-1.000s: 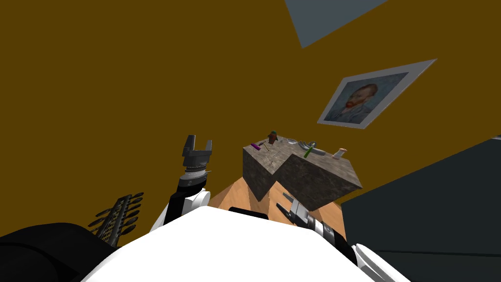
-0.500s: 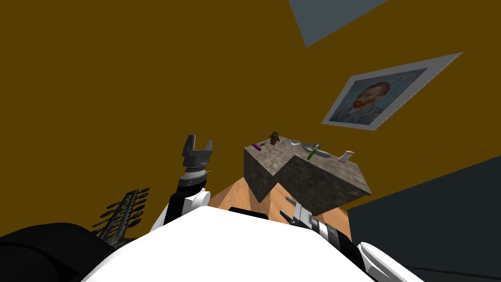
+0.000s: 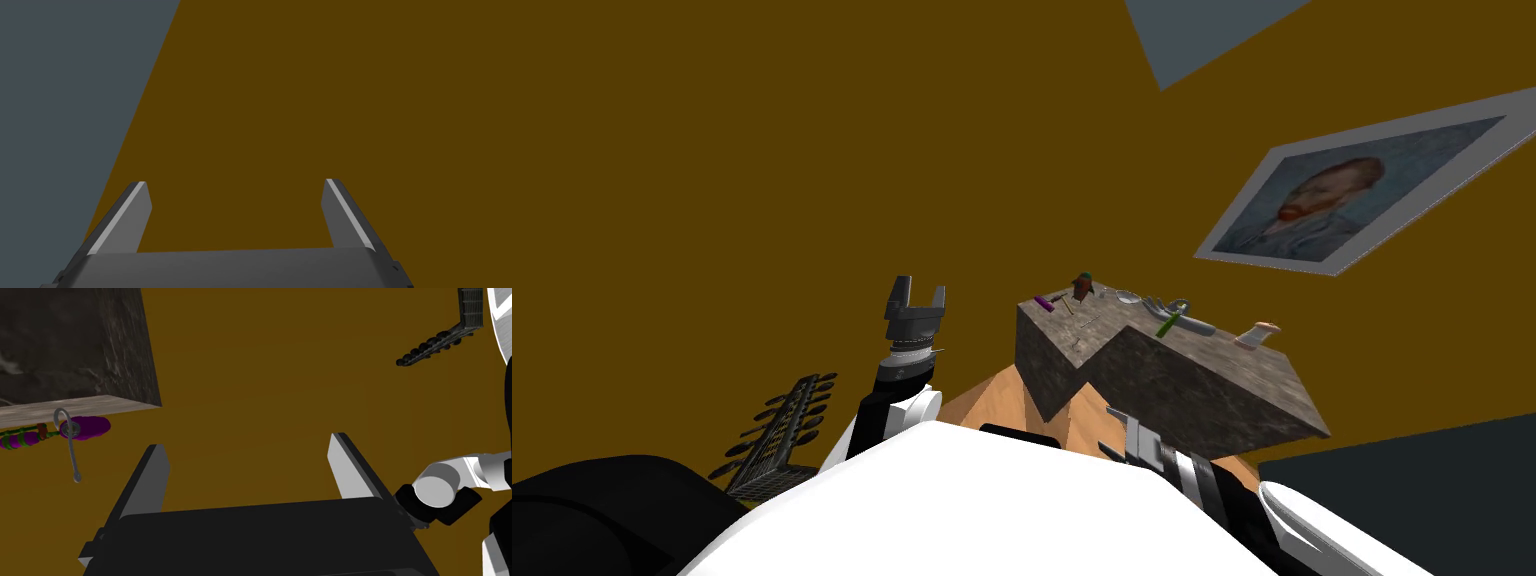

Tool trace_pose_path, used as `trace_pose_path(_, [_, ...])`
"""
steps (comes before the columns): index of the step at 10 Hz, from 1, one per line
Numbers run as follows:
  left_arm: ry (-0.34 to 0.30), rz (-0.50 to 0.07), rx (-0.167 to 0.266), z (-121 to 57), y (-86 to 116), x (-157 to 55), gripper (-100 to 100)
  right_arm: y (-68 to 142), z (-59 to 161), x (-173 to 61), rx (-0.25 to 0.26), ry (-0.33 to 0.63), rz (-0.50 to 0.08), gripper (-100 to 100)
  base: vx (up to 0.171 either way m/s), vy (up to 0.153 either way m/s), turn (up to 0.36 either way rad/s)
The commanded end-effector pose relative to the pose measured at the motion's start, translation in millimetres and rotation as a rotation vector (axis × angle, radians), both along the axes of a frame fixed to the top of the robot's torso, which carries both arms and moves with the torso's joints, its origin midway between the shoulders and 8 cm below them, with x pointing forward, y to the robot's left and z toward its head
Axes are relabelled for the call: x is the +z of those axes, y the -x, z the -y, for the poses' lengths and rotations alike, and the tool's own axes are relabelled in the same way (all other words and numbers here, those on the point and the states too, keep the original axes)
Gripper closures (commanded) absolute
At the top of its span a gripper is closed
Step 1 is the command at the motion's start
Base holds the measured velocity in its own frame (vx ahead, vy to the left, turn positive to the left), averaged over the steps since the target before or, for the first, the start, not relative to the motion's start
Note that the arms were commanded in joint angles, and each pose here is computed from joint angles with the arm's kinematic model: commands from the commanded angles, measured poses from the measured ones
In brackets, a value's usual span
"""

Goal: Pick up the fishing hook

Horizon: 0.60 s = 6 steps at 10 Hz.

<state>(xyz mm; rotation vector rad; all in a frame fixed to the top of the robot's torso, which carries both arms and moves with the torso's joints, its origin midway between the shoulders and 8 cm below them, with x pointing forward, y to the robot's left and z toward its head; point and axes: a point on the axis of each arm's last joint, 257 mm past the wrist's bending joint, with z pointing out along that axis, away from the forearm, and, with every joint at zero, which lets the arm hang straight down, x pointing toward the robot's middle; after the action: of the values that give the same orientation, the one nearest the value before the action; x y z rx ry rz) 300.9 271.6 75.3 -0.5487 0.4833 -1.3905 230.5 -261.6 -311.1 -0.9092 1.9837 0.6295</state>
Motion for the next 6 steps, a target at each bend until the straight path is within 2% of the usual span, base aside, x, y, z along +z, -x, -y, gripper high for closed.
trace_pose_path(1, [0.0, 0.0, 0.0, 0.0, 0.0, 0.0, 0, 2.9, 8.3, -3.1, 0.027, 0.045, -0.001, -100, 0.071, -0.001, 0.028])
trace_pose_path(2, [0.0, 0.0, 0.0, 0.0, 0.0, 0.0, 0, 1.3, 20.5, -5.7, 0.054, 0.097, 0.004, -100, 0.056, 0.004, 0.078])
trace_pose_path(4, [0.0, 0.0, 0.0, 0.0, 0.0, 0.0, 0, -5.5, 43.9, -8.1, 0.099, 0.194, 0.021, -100, 0.103, 0.031, 0.241])
trace_pose_path(5, [0.0, 0.0, 0.0, 0.0, 0.0, 0.0, 0, -5.2, 45.9, -7.8, 0.104, 0.201, 0.019, -100, 0.088, 0.009, 0.061])
trace_pose_path(6, [0.0, 0.0, 0.0, 0.0, 0.0, 0.0, 0, -9.6, 58.2, -7.4, 0.126, 0.25, 0.028, -100, 0.064, 0.017, 0.107])
